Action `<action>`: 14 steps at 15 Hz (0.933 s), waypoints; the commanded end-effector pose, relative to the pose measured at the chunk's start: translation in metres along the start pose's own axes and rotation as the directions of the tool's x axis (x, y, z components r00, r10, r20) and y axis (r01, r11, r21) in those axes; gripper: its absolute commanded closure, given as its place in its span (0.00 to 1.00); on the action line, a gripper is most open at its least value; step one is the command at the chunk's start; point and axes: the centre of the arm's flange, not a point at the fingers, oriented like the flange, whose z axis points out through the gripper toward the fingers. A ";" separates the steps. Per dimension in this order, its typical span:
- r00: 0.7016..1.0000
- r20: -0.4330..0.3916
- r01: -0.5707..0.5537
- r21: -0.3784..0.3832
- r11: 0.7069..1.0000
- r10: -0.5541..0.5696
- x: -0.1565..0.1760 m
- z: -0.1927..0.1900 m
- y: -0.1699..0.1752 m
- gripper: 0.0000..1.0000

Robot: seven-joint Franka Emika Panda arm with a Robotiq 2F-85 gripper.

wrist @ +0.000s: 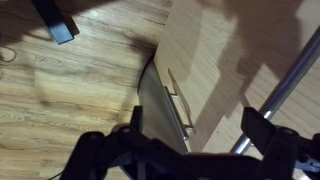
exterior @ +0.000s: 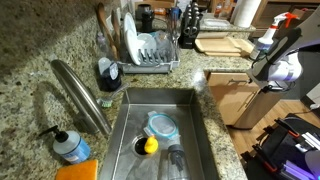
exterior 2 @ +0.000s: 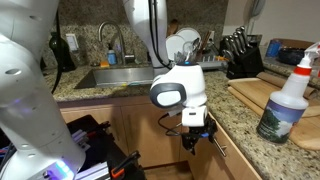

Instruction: Close the open drawer

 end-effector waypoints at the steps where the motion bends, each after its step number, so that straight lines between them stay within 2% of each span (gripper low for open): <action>1: 0.999 -0.006 -0.037 0.054 0.998 0.038 0.014 0.022 -0.002 0.00; 5: 0.996 0.019 -0.093 0.043 0.995 0.092 0.026 0.039 -0.002 0.00; 7: 0.993 0.006 -0.122 0.035 0.992 0.122 0.036 0.047 0.000 0.00; 9: 0.984 -0.057 -0.170 0.010 0.985 0.170 0.047 0.054 0.002 0.00; 10: 0.970 -0.120 -0.212 0.003 0.977 0.210 0.052 0.055 0.005 0.00; 12: 0.944 -0.195 -0.267 0.017 0.964 0.265 0.065 0.055 0.010 0.00; 14: 0.932 -0.231 -0.273 0.060 0.960 0.280 0.073 0.052 0.009 0.00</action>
